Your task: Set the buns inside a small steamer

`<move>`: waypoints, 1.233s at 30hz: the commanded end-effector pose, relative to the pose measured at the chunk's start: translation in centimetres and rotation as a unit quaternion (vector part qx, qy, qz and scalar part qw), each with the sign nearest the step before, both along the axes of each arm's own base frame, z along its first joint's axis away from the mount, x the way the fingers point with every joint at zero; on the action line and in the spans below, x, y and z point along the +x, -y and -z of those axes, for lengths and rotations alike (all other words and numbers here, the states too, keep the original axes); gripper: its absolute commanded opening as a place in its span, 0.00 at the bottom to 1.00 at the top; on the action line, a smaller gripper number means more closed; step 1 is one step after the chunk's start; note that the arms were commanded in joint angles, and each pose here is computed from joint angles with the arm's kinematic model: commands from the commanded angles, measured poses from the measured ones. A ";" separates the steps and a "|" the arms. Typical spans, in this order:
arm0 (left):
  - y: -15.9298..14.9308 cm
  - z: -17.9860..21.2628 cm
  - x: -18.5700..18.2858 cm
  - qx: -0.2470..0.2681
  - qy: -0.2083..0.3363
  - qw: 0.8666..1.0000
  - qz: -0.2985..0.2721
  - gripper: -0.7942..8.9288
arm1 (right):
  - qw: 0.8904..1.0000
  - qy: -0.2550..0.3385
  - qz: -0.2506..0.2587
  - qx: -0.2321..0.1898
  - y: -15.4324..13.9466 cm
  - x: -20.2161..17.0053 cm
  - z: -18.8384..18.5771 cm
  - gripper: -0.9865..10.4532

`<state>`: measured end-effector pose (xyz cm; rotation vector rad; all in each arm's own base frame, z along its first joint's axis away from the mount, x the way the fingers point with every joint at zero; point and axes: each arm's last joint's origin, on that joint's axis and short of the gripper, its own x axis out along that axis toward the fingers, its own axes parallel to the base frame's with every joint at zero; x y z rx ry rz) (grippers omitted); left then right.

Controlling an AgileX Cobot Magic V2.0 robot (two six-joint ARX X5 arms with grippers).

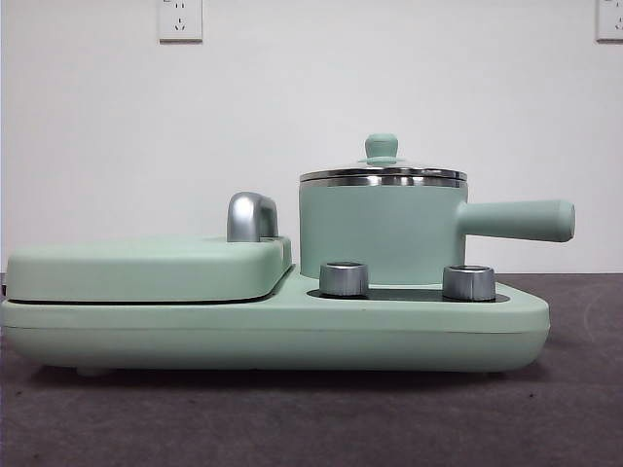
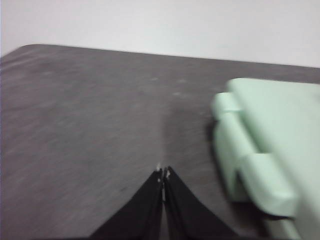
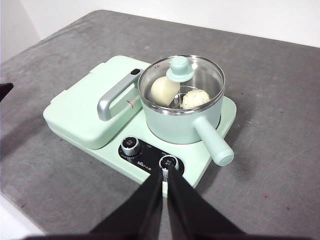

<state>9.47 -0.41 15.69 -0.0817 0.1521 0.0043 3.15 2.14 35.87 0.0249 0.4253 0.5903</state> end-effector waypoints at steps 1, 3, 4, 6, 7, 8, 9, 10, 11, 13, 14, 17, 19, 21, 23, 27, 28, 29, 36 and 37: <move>-0.1 0.7 0.1 0.003 -0.012 1.000 -0.015 0.09 | 1.000 0.008 -0.003 0.002 0.0 0.0 -0.2 0.10; -0.1 0.7 0.1 0.001 -0.012 1.000 -0.014 0.09 | 1.000 0.008 -0.003 0.002 0.0 0.0 -0.2 0.10; -0.1 0.7 0.1 -0.002 -0.012 1.000 -0.013 0.09 | 1.000 0.008 -0.003 0.002 0.0 0.0 -0.2 0.10; -0.1 0.7 0.1 -0.001 -0.012 1.000 -0.015 0.09 | 1.000 0.008 -0.003 0.002 0.0 0.0 -0.2 0.10; -0.2 0.7 0.1 -0.002 -0.012 1.000 -0.017 0.09 | 1.000 0.008 -0.003 0.002 0.0 0.0 -0.2 0.10; -0.2 0.7 0.1 -0.003 -0.012 1.000 -0.020 0.09 | 1.000 0.008 -0.003 0.002 0.0 0.0 -0.2 0.10; -0.3 0.7 0.1 -0.002 -0.012 1.000 -0.023 0.09 | 1.000 0.008 -0.003 0.002 0.0 0.0 -0.2 0.10; -0.4 0.7 0.1 -0.002 -0.012 1.000 -0.026 0.09 | 1.000 0.008 -0.003 0.002 0.0 0.0 -0.2 0.10; -0.4 0.7 0.1 -0.001 -0.012 1.000 -0.028 0.09 | 1.000 0.008 -0.003 0.002 0.0 0.0 -0.2 0.10; -0.4 0.7 0.1 -0.001 -0.012 1.000 -0.029 0.09 | 1.000 0.008 -0.003 0.002 0.0 0.0 -0.2 0.10; -0.4 0.7 0.1 -0.001 -0.012 1.000 -0.029 0.09 | 1.000 0.008 -0.003 0.002 0.0 0.0 -0.2 0.10; -0.4 0.7 0.1 -0.001 -0.012 1.000 -0.029 0.09 | 1.000 0.008 -0.003 0.002 0.0 0.0 -0.2 0.10; -0.4 0.7 0.1 -0.001 -0.012 0.999 -0.029 0.09 | 1.000 0.008 -0.003 0.002 0.0 0.0 -0.2 0.10; -0.4 0.7 0.1 -0.001 -0.012 1.000 -0.029 0.09 | 1.000 0.008 -0.003 0.002 0.0 0.0 -0.2 0.10; -0.4 0.7 0.1 -0.001 -0.012 1.000 -0.029 0.09 | 1.000 0.008 -0.003 0.002 0.0 0.0 -0.2 0.10; -0.4 0.7 0.1 -0.001 -0.012 1.000 -0.029 0.09 | 1.000 0.008 -0.003 0.002 0.0 0.0 -0.2 0.10; -0.4 0.7 0.1 -0.001 -0.012 1.000 -0.029 0.09 | 1.000 0.008 -0.003 0.002 0.0 0.0 -0.2 0.10; -0.4 0.7 0.1 -0.001 -0.012 1.000 -0.029 0.09 | 1.000 0.008 -0.003 0.002 0.0 0.0 -0.1 0.10; -0.4 0.7 0.1 -0.001 -0.012 1.000 -0.029 0.09 | 0.999 0.003 0.042 0.008 0.2 0.3 0.3 0.10; -0.4 0.7 0.1 -0.001 -0.012 1.000 -0.029 0.09 | 0.998 0.004 0.060 0.008 0.3 0.5 0.5 0.10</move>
